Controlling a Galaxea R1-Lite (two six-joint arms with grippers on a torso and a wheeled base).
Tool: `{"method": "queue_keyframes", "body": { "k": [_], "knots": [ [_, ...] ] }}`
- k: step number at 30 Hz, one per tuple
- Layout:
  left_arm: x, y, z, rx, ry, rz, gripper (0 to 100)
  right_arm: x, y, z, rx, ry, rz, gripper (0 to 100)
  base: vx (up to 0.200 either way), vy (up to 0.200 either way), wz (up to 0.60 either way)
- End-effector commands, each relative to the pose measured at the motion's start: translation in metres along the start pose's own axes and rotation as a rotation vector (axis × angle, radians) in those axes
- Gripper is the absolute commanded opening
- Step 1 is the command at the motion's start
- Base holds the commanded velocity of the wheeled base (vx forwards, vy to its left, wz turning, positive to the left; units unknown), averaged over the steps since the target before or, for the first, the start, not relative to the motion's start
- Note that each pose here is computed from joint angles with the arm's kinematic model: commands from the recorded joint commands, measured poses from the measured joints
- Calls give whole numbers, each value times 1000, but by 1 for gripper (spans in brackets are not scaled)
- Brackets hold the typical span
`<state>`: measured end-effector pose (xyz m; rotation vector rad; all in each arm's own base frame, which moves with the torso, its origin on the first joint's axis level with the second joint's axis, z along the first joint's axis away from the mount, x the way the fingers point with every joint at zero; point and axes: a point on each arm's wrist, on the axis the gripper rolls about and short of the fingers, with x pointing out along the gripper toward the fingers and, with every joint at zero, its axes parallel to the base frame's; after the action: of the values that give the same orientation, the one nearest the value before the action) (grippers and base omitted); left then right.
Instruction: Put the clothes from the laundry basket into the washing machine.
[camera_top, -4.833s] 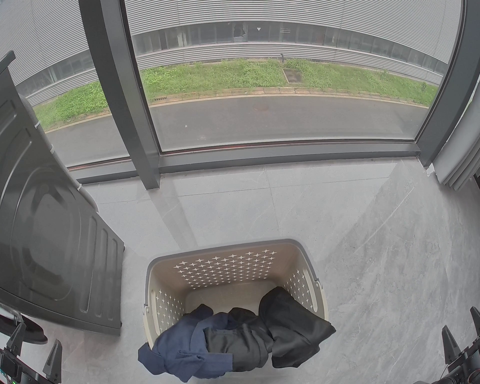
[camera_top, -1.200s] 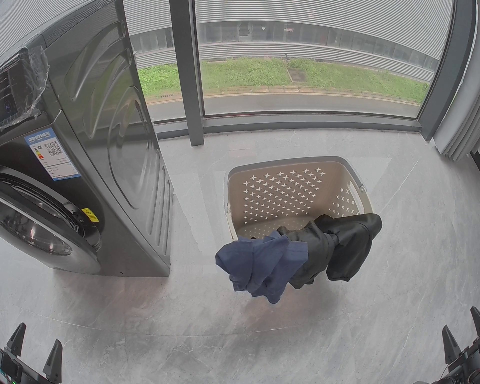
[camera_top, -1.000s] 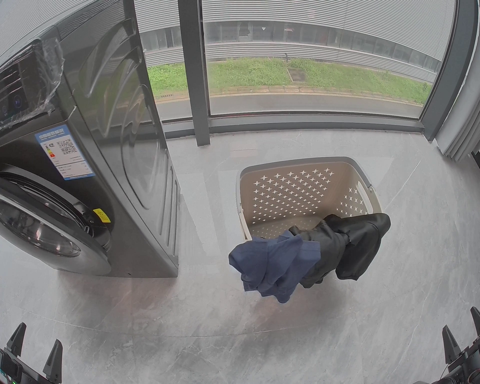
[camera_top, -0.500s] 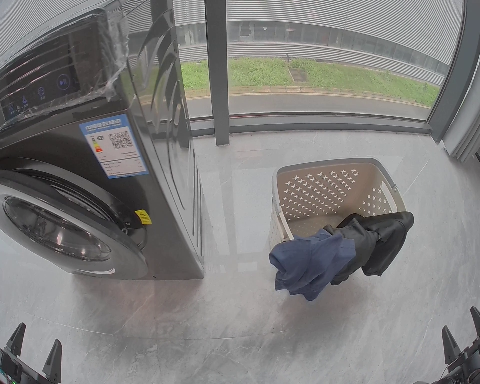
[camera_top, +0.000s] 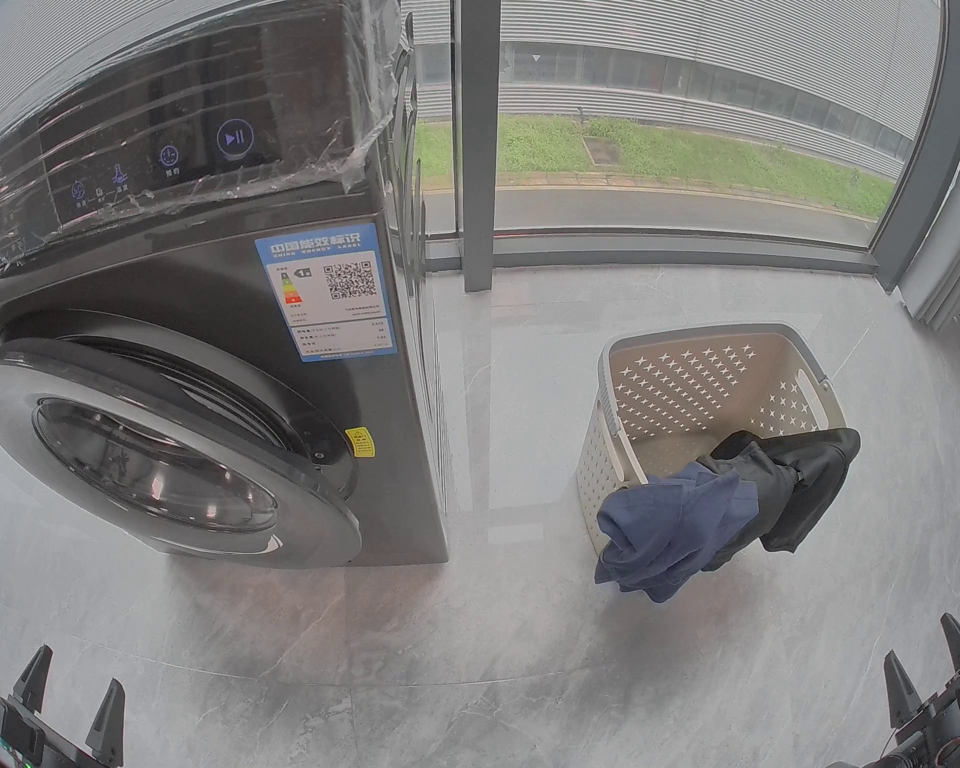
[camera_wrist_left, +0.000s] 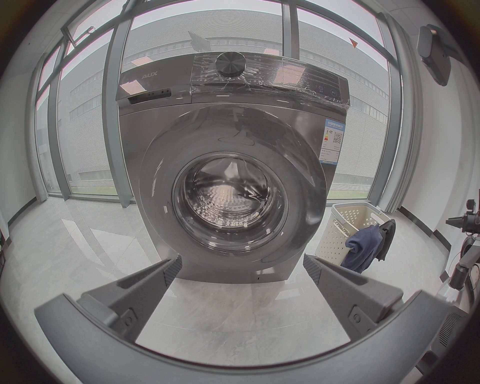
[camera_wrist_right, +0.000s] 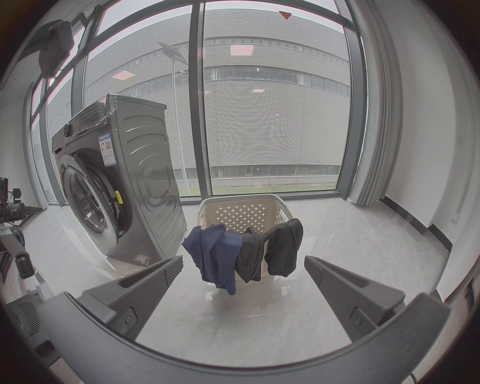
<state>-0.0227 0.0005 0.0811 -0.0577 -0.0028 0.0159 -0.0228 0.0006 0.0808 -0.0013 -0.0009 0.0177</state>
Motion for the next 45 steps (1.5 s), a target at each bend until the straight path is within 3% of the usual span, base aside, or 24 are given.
{"method": "queue_keyframes", "body": {
  "k": [1, 13, 22, 31, 45],
  "knots": [
    [0, 0, -5, -1, 5, 1, 100, 0, 0, -5, 0, 1, 1, 100, -200, 0, 0],
    [0, 0, -5, -1, 5, 1, 100, 0, 0, -5, 0, 1, 2, 100, -50, 0, 0],
    [0, 0, -5, -1, 5, 1, 100, 0, 0, -5, 0, 1, 1, 100, 0, 200, 0],
    [0, 0, -5, -1, 5, 1, 100, 0, 0, -5, 0, -1, 1, 100, 0, 0, 200],
    [0, 0, -5, -1, 5, 1, 100, 0, 0, -5, 0, 1, 1, 100, 0, 200, 0]
  ]
}}
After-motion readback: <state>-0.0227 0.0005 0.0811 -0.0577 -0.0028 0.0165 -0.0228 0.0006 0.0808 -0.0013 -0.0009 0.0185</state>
